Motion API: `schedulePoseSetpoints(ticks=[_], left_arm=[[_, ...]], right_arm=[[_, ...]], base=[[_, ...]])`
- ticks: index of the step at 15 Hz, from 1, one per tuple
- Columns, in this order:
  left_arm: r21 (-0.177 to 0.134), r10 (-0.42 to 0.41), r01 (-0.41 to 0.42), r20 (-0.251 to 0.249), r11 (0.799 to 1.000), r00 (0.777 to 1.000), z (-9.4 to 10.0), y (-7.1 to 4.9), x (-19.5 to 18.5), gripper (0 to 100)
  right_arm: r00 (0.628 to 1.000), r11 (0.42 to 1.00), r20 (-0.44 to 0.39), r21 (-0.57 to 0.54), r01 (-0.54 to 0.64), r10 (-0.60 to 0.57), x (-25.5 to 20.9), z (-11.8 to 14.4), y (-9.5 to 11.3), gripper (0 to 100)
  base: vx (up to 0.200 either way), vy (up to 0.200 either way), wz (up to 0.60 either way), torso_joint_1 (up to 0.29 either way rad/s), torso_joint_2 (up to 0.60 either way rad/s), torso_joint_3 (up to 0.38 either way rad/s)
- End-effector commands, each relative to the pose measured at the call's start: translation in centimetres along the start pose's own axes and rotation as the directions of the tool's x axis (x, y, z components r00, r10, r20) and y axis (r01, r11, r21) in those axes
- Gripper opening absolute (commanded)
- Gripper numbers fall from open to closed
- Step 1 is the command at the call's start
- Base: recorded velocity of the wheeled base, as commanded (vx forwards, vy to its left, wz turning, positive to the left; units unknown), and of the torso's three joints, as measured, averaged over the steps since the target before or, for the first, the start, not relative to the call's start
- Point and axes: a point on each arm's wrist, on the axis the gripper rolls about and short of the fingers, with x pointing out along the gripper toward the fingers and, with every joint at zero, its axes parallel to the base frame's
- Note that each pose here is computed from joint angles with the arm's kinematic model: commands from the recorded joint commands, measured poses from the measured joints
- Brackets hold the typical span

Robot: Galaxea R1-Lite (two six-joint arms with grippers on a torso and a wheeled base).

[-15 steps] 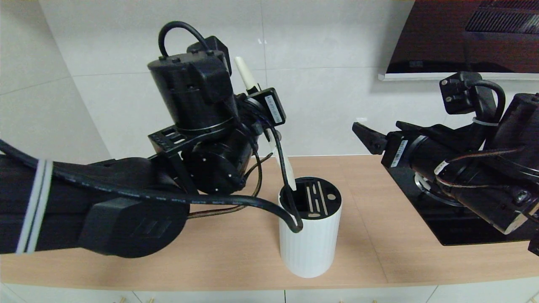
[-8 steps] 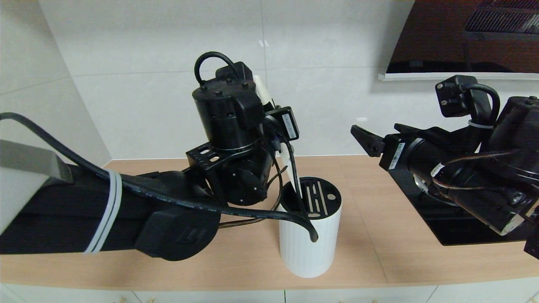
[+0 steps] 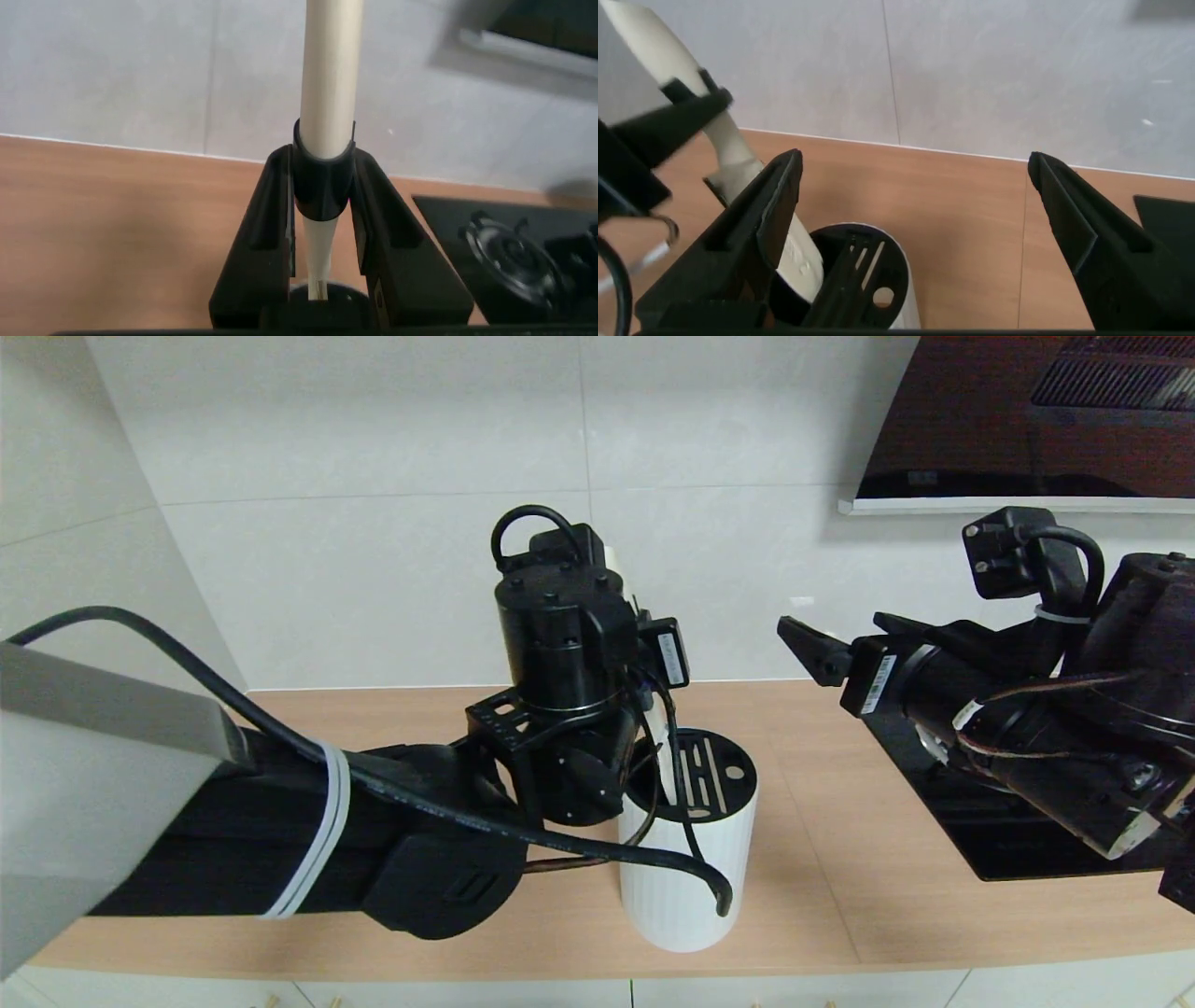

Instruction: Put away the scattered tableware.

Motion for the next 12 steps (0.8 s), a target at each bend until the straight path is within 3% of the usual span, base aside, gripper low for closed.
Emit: schedulePoseSetpoints(ticks=[1, 7, 12], left_arm=[[0.024, 0.000, 0.000, -0.033, 1.000, 0.999, -1.4, -0.1, 0.1, 0], [0.098, -0.005, 0.018, -0.134, 0.995, 0.991, -5.9, -0.8, 0.0, 0], [0.114, -0.013, 0.032, -0.158, 0.993, 0.987, -6.8, -1.0, -0.5, 0]], right_arm=[[1.000, 1.000, -0.002, 0.000, 0.000, 0.000, 0.0, -0.1, 0.0, 100], [1.000, 1.000, -0.007, -0.002, 0.000, 0.000, 0.1, -0.2, 0.0, 100], [1.000, 1.000, -0.008, -0.002, 0.000, 0.000, 0.1, -0.3, 0.0, 100]], base=[[0.000, 0.000, 0.00, 0.000, 0.00, 0.000], [0.000, 0.000, 0.00, 0.000, 0.00, 0.000], [0.000, 0.000, 0.00, 0.000, 0.00, 0.000]])
